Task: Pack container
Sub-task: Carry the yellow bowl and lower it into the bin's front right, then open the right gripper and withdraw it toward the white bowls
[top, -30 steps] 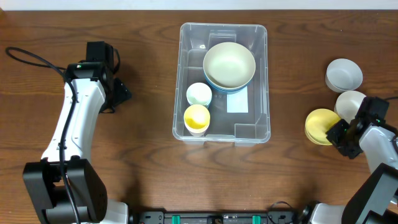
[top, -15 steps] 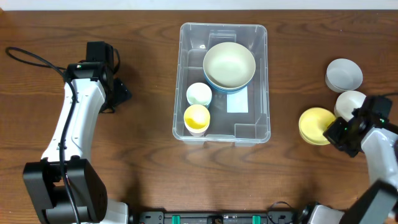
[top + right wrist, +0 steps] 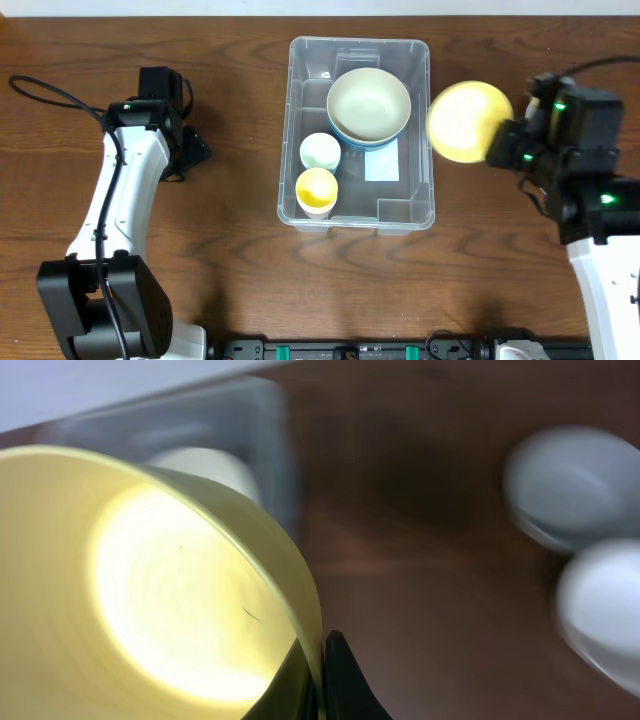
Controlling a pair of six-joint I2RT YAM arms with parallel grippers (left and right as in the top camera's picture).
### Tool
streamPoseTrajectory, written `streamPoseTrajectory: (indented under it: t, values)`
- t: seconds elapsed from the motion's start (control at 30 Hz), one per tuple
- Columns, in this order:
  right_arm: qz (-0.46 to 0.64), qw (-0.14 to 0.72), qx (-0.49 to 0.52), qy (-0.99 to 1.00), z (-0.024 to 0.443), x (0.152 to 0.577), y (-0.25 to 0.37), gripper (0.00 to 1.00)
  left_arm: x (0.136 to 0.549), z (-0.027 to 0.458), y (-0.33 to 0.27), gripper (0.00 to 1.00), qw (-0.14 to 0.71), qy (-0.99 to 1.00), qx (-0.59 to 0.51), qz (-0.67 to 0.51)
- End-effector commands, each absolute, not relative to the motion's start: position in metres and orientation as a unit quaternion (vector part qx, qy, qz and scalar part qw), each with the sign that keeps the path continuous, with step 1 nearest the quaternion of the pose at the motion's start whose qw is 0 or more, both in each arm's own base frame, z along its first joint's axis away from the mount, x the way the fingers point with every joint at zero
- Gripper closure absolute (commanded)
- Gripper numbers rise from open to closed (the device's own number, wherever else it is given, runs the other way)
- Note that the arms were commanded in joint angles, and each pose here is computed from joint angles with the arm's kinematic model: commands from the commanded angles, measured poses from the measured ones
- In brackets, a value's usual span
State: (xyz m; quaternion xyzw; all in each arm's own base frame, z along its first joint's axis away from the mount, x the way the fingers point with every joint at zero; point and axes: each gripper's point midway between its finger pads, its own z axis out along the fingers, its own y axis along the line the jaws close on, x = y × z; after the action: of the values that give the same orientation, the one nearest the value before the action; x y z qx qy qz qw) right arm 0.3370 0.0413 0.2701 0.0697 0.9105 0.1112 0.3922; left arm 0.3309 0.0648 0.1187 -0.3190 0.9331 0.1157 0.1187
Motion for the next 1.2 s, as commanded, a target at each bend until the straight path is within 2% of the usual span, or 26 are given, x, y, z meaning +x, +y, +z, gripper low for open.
streamPoseTrajectory:
  t: [0.0, 0.23, 0.5, 0.7, 0.77, 0.83, 0.9, 1.0, 1.17]
  values:
    - [0.096, 0.393, 0.021, 0.914, 0.27, 0.338, 0.07, 0.99, 0.329, 0.12, 0.068, 0.02, 0.12, 0.932, -0.319, 0.123]
    - [0.073, 0.325, -0.105, 0.937, 0.217, 0.343, 0.133, 0.99, 0.329, 0.12, 0.068, 0.02, 0.12, 0.932, -0.319, 0.123]
    - [0.018, 0.224, -0.141, 0.964, 0.142, 0.342, 0.152, 0.99, 0.329, 0.12, 0.068, 0.02, 0.12, 0.932, -0.319, 0.123]
    - [0.001, 0.167, -0.159, 0.973, 0.108, 0.332, 0.157, 0.99, 0.329, 0.12, 0.068, 0.02, 0.12, 0.932, -0.319, 0.123]
    - [-0.001, 0.16, -0.162, 0.974, 0.102, 0.332, 0.158, 0.95, 0.329, 0.12, 0.068, 0.02, 0.12, 0.932, -0.319, 0.123]
    - [-0.001, 0.158, -0.162, 0.974, 0.1, 0.333, 0.159, 0.81, 0.329, 0.12, 0.068, 0.02, 0.12, 0.932, -0.319, 0.123]
    - [0.001, 0.162, -0.162, 0.974, 0.1, 0.334, 0.16, 0.76, 0.329, 0.12, 0.068, 0.02, 0.12, 0.932, -0.319, 0.123]
    - [0.006, 0.175, -0.16, 0.972, 0.109, 0.338, 0.161, 0.73, 0.329, 0.12, 0.068, 0.02, 0.12, 0.932, -0.319, 0.123]
    - [0.021, 0.227, -0.128, 0.965, 0.159, 0.343, 0.157, 0.71, 0.329, 0.12, 0.068, 0.02, 0.12, 0.932, -0.319, 0.123]
